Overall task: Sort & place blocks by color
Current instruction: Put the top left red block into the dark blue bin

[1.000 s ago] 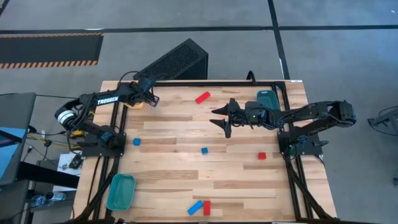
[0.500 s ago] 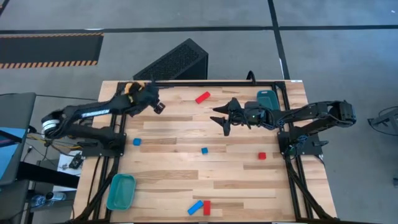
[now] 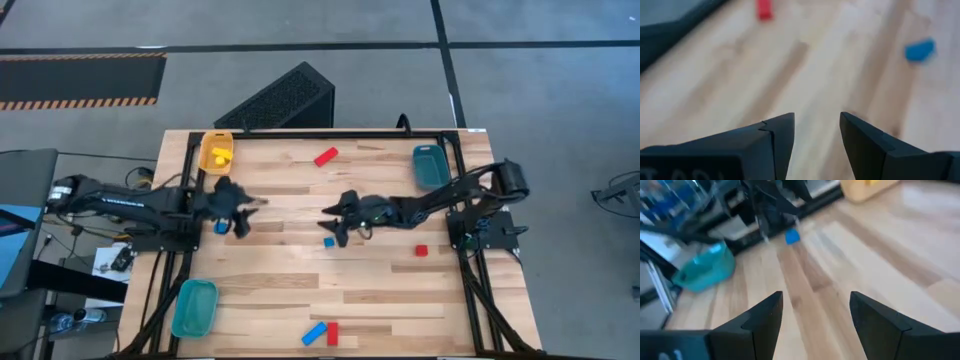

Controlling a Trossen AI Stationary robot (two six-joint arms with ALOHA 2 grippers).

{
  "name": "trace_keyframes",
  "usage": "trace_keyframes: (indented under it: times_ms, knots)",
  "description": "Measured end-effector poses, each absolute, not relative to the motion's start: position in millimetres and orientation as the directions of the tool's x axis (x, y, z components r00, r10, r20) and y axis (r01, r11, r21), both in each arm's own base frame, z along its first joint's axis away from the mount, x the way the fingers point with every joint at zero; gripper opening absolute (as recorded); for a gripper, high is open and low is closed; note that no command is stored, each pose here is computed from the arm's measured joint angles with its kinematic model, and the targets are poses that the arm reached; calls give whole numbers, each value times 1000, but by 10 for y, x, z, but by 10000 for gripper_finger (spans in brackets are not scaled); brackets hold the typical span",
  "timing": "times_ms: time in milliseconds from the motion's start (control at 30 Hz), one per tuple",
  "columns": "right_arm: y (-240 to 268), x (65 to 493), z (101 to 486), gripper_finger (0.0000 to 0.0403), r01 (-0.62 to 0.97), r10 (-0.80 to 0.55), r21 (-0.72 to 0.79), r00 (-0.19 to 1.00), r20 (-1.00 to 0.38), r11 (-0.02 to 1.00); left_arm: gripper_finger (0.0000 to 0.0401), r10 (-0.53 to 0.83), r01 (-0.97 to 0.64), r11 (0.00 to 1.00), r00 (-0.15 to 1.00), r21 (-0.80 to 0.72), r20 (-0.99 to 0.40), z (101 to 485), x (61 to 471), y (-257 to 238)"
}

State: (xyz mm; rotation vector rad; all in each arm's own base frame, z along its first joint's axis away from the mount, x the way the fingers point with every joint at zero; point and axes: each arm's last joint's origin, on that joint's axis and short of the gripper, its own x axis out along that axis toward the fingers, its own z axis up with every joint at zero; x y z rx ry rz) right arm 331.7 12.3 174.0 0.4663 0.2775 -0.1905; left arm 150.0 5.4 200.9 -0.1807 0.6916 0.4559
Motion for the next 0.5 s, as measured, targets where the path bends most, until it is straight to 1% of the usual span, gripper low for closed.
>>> trace_keyframes:
  times_ms: [33,100,233,300,367,433,500]
  knots:
    - [159,3362,1730,255,260,-125,391,933,-336,883,151,333,-451,893,678,-13,-656,1957,1476,11]
    - [205,3423,1744,255,312,-177,294,897,-406,903,151,337,-459,889,678,-17,-653,1895,1458,-53]
    - [96,3528,1901,255,415,-355,4,782,-512,910,151,416,-529,849,668,-1,-617,1854,1457,-98]
    - [-53,3603,2035,255,433,-425,-117,734,-530,894,151,475,-567,824,672,18,-568,1879,1488,-89]
    - [-253,3632,2160,255,433,-477,-222,675,-563,874,151,562,-614,787,678,55,-473,1942,1551,-63]
    - [-477,3638,2259,255,448,-514,-269,621,-592,852,151,619,-642,762,684,86,-385,2014,1631,-17]
    - [-660,3622,2283,255,468,-516,-260,581,-630,845,151,601,-613,786,728,80,-329,2069,1749,38]
